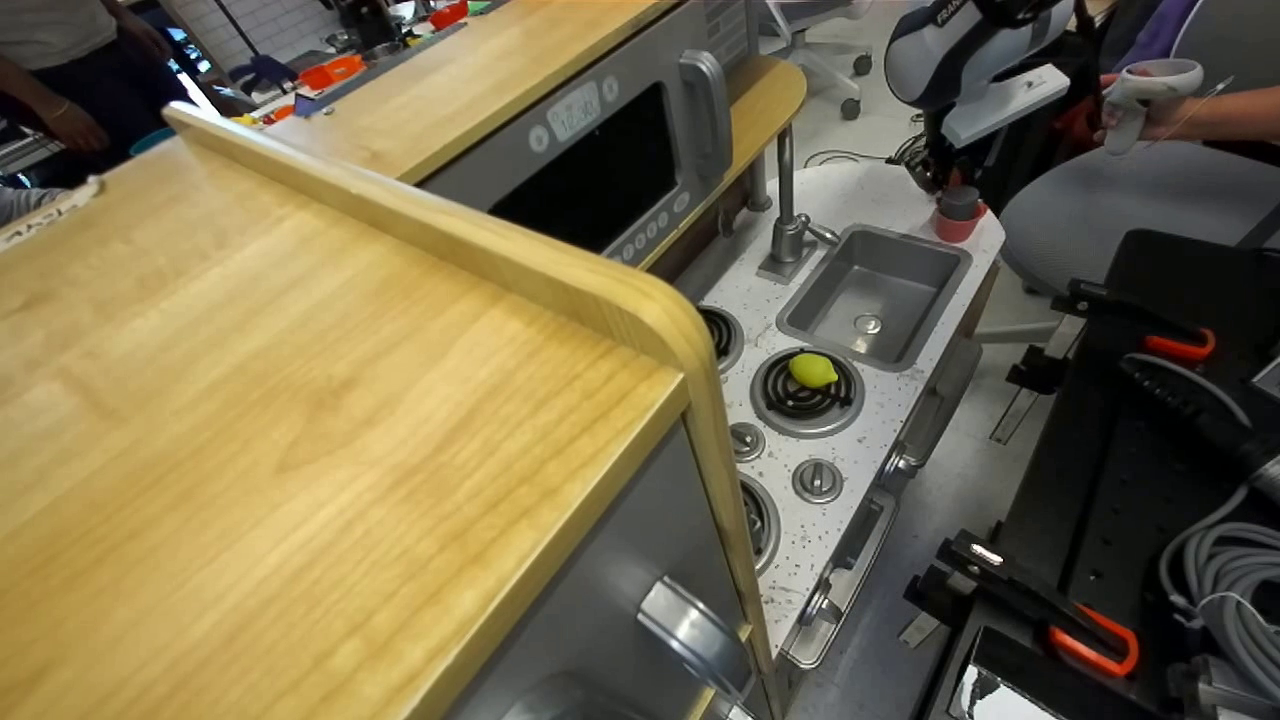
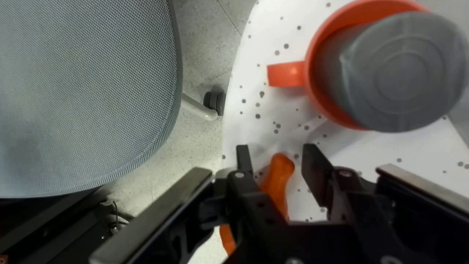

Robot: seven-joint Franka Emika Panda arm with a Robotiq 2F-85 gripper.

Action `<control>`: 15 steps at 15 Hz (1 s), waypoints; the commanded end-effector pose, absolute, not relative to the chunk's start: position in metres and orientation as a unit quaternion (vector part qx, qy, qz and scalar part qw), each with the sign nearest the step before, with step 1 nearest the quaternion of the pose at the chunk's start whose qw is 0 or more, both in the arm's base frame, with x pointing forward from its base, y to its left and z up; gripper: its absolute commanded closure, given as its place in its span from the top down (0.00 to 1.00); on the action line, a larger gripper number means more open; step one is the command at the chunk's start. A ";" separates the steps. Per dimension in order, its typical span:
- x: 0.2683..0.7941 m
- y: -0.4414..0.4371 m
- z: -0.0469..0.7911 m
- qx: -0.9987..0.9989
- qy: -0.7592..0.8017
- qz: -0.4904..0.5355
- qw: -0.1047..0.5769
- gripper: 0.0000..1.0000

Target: Move the drumstick toy from the sink to the countertop

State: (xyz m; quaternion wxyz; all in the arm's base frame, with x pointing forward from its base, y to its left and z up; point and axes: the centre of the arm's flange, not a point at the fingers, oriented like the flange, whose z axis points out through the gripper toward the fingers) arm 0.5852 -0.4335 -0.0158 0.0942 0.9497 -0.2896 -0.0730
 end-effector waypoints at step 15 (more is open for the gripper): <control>0.581 -0.328 0.115 0.973 -0.228 -0.016 -0.006 1.00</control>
